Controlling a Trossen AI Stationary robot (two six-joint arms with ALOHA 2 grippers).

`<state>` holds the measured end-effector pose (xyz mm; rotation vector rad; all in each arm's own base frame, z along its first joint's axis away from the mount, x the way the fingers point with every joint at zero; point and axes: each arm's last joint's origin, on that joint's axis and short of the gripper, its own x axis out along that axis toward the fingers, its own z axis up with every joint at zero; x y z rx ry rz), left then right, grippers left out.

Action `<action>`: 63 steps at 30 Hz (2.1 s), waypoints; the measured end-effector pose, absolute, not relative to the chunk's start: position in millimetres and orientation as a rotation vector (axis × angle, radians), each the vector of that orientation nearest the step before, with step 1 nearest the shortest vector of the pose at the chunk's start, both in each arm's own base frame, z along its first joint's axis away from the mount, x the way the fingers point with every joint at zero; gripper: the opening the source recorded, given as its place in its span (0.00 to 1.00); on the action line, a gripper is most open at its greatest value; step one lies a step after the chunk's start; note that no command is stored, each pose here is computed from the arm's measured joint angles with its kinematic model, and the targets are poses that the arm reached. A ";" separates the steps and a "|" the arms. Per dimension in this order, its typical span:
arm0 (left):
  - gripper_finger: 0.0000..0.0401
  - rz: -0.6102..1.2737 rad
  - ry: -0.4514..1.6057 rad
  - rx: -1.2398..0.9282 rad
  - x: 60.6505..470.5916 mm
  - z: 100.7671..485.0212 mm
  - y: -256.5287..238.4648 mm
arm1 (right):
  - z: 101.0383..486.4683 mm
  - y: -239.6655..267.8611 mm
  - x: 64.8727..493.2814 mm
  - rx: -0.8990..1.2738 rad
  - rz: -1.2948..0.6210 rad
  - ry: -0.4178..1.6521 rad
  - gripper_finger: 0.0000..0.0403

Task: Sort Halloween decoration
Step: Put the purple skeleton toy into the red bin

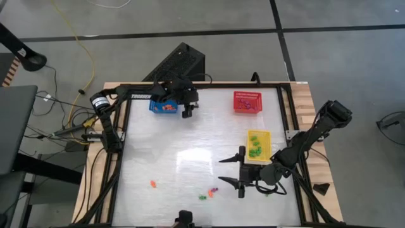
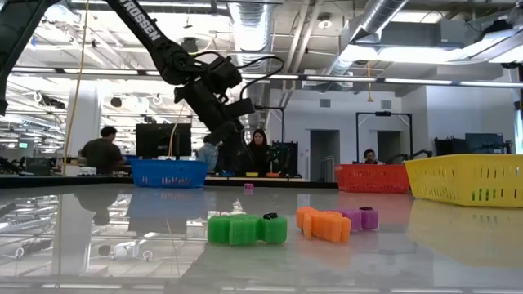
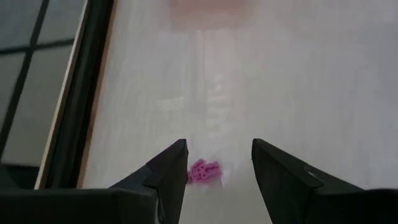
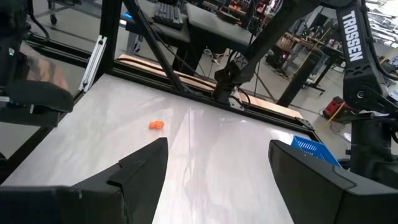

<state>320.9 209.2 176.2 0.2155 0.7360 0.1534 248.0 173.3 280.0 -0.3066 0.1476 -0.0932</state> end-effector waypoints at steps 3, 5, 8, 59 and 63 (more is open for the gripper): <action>0.42 0.136 0.747 0.278 320.7 176.0 209.3 | 280.0 173.4 248.0 -0.306 -0.093 0.147 0.77; 0.42 0.128 0.757 0.311 319.3 175.5 210.9 | 280.3 173.4 248.0 -0.303 -0.093 0.144 0.77; 0.42 0.113 0.762 0.346 317.1 175.3 213.8 | 280.5 173.4 248.1 -0.302 -0.094 0.143 0.77; 0.02 -0.063 1.071 0.135 379.5 147.8 222.1 | 277.3 175.3 243.7 -0.313 -0.116 0.175 0.77; 0.02 0.000 1.065 0.231 392.2 153.1 208.5 | 280.0 174.9 241.9 -0.308 -0.130 0.167 0.77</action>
